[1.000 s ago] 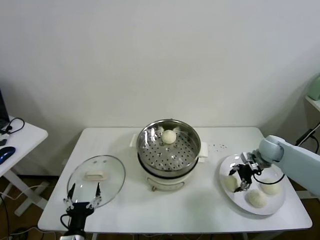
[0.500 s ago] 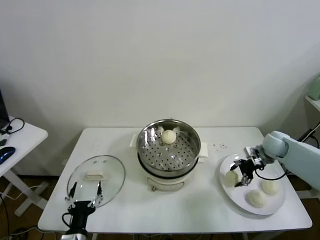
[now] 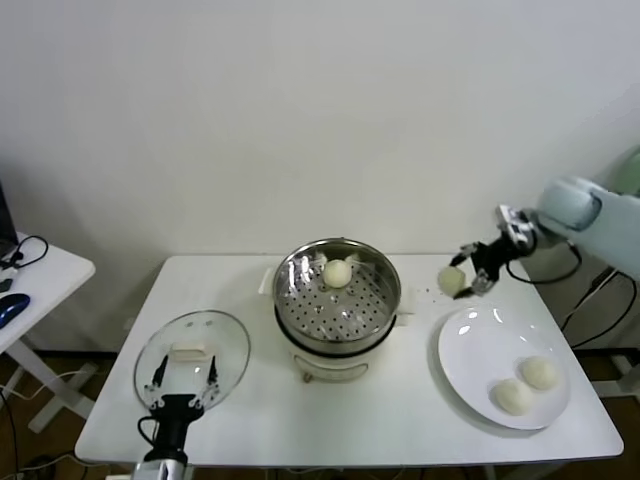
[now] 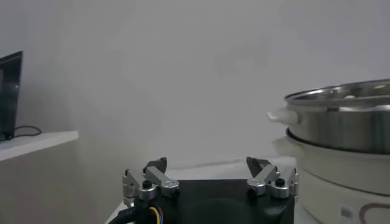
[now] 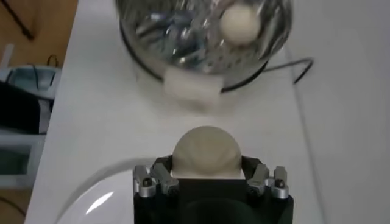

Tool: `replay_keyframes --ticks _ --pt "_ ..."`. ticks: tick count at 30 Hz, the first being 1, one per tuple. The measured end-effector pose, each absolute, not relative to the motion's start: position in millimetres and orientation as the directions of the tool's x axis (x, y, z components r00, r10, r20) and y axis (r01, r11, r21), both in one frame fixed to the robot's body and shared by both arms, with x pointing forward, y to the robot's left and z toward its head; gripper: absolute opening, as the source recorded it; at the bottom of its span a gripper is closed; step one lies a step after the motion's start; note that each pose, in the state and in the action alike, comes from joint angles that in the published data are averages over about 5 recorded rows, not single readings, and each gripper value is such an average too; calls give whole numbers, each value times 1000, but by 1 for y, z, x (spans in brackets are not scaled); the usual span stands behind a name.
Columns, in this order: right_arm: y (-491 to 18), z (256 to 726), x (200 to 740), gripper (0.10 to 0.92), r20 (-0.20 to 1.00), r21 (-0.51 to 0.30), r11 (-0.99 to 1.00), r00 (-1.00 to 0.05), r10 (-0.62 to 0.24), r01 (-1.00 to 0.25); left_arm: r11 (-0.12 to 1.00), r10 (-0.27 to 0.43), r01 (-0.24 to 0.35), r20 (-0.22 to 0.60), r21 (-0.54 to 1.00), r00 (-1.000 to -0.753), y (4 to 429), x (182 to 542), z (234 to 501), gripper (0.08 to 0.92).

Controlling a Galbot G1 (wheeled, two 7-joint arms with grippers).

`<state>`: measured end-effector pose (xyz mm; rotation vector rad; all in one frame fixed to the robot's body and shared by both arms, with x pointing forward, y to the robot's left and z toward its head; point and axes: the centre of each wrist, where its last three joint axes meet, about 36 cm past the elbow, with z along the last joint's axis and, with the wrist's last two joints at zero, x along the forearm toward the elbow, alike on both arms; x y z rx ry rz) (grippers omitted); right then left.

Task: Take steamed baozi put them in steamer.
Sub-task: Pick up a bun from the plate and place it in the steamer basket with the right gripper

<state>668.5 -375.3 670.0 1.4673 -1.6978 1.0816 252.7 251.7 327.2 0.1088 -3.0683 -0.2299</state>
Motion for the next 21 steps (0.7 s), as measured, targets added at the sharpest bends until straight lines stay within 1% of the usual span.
replay_keyframes --ticks 5,10,14,21 --pt "-327 696 686 729 858 -181 -1 -157 -489 -984 987 -65 -57 48 150 -997 248 253 330 823" --pt "-272 702 701 729 859 -173 -59 -122 -497 -983 987 -63 -56 44 149 -997 248 251 332 823" --pt "-227 695 711 729 866 -160 -109 -86 -492 -981 988 -67 -60 43 145 -997 249 251 332 823" --pt "-161 662 721 736 884 -116 -188 -15 -466 -975 989 -72 -67 40 135 -997 247 252 333 823"
